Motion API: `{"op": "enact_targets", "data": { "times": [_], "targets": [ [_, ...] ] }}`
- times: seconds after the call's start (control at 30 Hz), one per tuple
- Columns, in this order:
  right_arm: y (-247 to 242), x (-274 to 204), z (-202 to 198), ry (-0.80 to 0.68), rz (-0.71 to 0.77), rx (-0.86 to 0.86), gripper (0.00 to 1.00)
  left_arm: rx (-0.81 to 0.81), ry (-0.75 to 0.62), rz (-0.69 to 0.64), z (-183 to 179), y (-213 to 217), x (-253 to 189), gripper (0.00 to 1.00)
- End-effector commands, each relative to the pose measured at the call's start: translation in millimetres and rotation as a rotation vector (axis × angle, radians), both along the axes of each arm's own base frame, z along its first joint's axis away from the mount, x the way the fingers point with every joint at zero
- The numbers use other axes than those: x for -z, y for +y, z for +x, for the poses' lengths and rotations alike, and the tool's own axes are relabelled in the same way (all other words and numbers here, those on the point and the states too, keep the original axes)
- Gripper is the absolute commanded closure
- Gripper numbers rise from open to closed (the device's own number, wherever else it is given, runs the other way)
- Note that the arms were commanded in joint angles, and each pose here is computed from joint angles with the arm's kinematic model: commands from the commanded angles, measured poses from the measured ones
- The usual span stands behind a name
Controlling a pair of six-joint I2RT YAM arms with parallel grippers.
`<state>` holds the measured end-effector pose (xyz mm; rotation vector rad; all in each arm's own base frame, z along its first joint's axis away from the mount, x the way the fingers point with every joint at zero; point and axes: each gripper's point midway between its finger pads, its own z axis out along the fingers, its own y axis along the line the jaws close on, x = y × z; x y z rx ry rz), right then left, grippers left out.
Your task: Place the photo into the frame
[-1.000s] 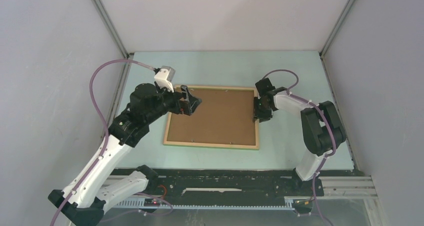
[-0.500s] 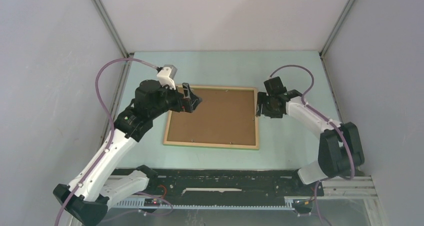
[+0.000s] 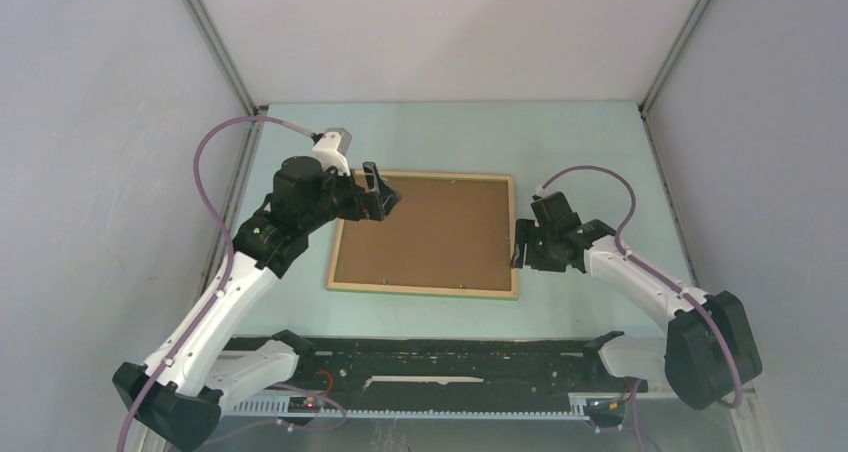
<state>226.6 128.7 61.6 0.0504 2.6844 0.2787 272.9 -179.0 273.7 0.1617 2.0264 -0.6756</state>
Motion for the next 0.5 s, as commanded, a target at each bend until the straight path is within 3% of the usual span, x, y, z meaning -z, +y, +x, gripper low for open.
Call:
{"op": "enact_targets", "data": {
  "times": [0.0, 0.47],
  "targets": [
    [22, -10, 4, -0.010, 0.131, 0.059, 0.29, -0.021, -0.026, -0.012, 3, 4, -4, 0.00],
    [26, 35, -10, 0.169, 0.085, 0.145, 0.42, 0.009, -0.009, -0.032, 2, 0, -4, 0.00]
  ]
}}
